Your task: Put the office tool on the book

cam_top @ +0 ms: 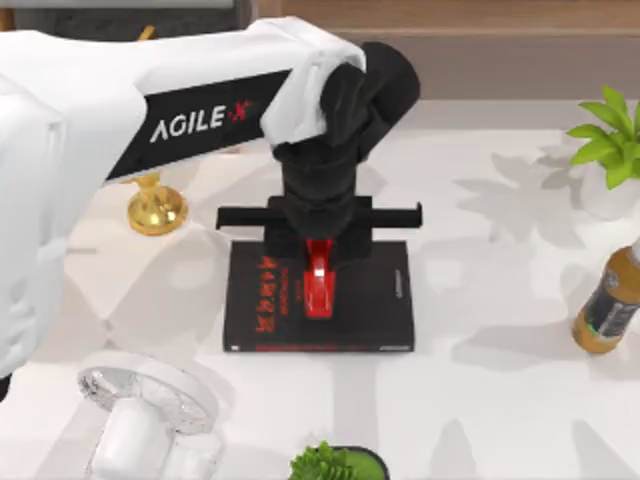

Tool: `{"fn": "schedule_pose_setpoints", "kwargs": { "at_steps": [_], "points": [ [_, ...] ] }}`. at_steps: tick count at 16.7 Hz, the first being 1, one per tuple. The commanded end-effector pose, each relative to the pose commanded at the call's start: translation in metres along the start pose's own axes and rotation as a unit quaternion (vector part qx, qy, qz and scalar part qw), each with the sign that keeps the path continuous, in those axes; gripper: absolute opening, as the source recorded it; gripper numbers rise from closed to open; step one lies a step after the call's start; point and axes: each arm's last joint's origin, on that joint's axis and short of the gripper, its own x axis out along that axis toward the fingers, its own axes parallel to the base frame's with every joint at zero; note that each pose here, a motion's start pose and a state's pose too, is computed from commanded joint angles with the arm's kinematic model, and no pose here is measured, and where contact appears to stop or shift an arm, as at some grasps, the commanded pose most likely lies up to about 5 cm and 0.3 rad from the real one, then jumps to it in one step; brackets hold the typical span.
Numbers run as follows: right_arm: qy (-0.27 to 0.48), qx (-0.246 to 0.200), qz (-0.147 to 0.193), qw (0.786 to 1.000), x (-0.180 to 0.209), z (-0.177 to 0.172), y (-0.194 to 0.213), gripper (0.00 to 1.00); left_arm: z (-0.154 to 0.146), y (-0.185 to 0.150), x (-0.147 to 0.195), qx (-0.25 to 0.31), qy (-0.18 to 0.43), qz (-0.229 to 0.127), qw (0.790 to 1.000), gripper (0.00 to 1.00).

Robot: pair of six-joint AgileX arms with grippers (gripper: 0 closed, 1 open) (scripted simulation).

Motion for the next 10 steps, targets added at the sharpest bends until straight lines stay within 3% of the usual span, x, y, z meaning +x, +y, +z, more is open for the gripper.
{"fn": "schedule_pose_setpoints", "kwargs": {
  "at_steps": [10],
  "points": [
    [0.0,0.0,0.0,1.0,0.0,0.0,0.0,1.0,0.0,0.0,0.0,0.0,0.0,0.0,1.0,0.75]
  ]
}}
